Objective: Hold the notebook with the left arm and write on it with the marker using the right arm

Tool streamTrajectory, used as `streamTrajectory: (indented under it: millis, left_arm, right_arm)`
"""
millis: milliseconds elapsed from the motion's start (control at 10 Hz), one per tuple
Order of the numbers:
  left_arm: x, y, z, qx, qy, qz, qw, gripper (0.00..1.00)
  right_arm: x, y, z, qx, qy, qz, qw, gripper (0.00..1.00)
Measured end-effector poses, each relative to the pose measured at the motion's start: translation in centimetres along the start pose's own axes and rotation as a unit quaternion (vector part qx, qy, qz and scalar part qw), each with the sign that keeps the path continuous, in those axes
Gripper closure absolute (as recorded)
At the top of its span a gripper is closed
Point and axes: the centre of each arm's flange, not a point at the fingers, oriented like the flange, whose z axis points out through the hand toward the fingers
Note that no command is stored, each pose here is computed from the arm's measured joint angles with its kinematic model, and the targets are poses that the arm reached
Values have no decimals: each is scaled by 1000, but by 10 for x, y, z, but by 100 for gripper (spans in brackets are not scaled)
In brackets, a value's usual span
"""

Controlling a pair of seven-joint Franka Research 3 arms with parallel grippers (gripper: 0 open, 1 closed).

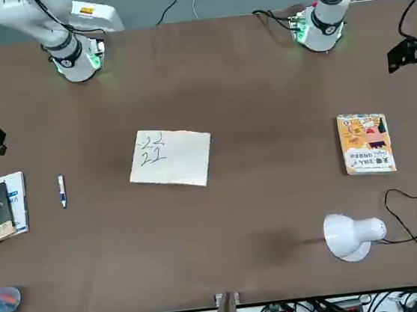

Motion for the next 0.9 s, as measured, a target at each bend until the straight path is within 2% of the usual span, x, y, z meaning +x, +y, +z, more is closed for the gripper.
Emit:
streamTrajectory:
  millis: [500, 700, 900]
  left_arm:
    - [1, 4, 0, 0, 0, 4, 1000, 0]
    - [5, 25, -4, 1, 5, 16, 1000, 0]
    - [9, 65, -8, 3, 11, 15, 1000, 0]
  right_arm:
    - [0, 0, 0, -1, -2, 0, 1000, 0]
    - [-1, -1, 0, -1, -3, -2, 1000, 0]
    - [-2, -4, 0, 0, -3, -4, 1000, 0]
